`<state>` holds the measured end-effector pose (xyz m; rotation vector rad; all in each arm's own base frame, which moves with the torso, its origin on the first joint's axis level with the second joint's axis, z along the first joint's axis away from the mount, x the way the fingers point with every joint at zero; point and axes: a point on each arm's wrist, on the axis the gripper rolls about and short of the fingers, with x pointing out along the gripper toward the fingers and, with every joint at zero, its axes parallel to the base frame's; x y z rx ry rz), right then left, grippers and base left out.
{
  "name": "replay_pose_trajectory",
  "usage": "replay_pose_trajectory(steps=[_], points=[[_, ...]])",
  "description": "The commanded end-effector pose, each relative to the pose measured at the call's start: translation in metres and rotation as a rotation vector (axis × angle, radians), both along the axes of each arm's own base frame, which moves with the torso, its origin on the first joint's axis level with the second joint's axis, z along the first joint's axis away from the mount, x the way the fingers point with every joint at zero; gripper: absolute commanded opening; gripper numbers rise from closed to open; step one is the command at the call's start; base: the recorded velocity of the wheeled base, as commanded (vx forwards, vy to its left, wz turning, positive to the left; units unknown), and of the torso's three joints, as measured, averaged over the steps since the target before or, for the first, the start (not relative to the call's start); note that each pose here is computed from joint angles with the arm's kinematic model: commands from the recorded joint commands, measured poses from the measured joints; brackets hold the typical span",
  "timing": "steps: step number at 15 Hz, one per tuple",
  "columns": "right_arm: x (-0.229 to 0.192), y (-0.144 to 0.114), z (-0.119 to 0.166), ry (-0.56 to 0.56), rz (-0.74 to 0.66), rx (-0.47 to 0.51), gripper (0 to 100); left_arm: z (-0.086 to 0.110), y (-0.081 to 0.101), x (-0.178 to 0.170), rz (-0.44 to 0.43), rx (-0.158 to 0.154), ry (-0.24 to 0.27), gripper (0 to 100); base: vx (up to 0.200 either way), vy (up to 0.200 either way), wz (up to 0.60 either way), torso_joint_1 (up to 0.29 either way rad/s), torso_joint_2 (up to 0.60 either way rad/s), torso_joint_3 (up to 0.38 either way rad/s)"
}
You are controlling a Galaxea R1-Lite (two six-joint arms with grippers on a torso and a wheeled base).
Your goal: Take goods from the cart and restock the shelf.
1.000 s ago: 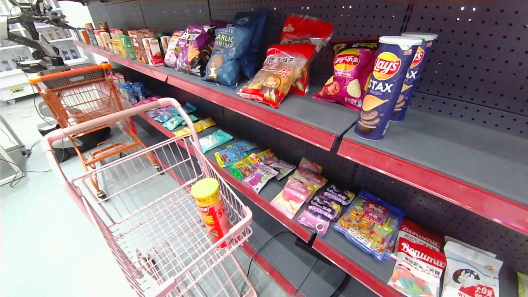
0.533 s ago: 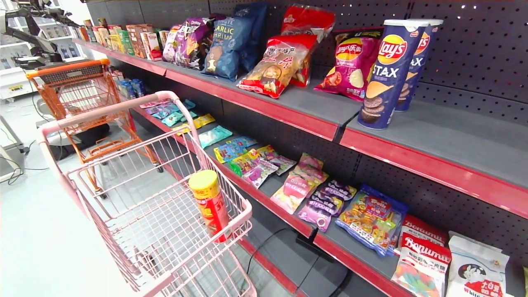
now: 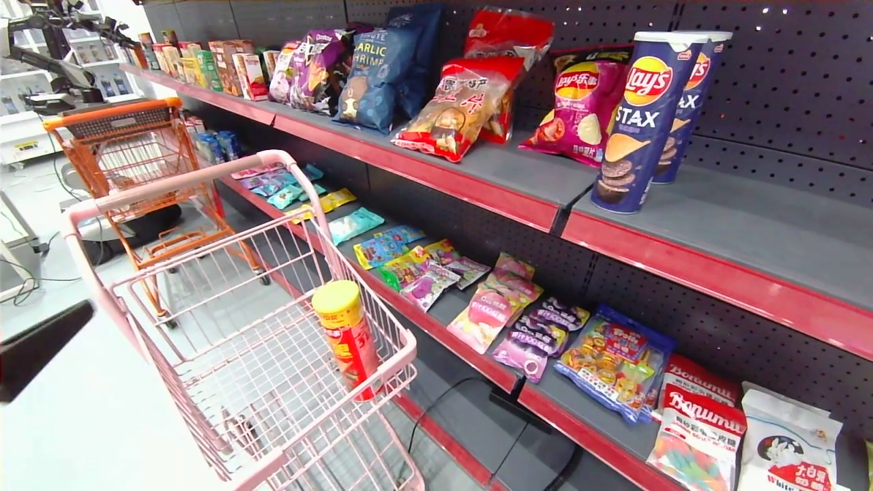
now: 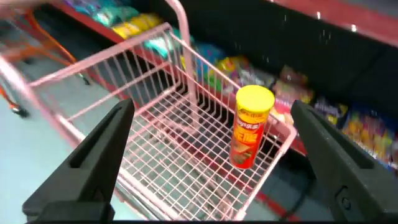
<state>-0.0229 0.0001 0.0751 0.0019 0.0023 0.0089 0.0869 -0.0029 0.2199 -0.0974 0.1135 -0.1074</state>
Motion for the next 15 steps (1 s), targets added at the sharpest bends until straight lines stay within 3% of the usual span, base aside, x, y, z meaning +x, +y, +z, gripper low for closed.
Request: replay_pose_trajectory(steps=[1, 2, 3, 5, 9, 12, 15], points=[[0.0, 0.0, 0.0, 0.001, 0.0, 0.0, 100, -0.056, -0.003, 0.114, -0.128, 0.0, 0.292, 100, 0.0, 0.0, 0.0, 0.0, 0.0, 0.0], [0.0, 0.0, 0.0, 0.001, 0.0, -0.002, 100, -0.082, -0.006, 0.119, -0.223, 0.014, 0.386, 100, 0.0, 0.0, 0.0, 0.0, 0.0, 0.0], [0.0, 0.0, 0.0, 0.001, 0.0, -0.005, 100, -0.098, -0.007, 0.123, -0.259, 0.046, 0.441, 100, 0.0, 0.0, 0.0, 0.0, 0.0, 0.0], [0.0, 0.0, 0.0, 0.001, 0.0, -0.005, 100, -0.12, -0.01, 0.139, -0.282, 0.065, 0.466, 100, 0.0, 0.0, 0.0, 0.0, 0.0, 0.0], [0.0, 0.0, 0.0, -0.001, -0.001, -0.007, 100, -0.145, -0.034, 0.164, -0.377, 0.088, 0.42, 100, 0.0, 0.0, 0.0, 0.0, 0.0, 0.0], [0.0, 0.0, 0.0, 0.001, 0.0, -0.007, 100, -0.156, -0.049, 0.174, -0.436, 0.094, 0.432, 100, 0.0, 0.0, 0.0, 0.0, 0.0, 0.0], [0.0, 0.0, 0.0, -0.001, 0.0, -0.005, 100, -0.161, -0.054, 0.193, -0.437, 0.102, 0.354, 100, 0.0, 0.0, 0.0, 0.0, 0.0, 0.0]])
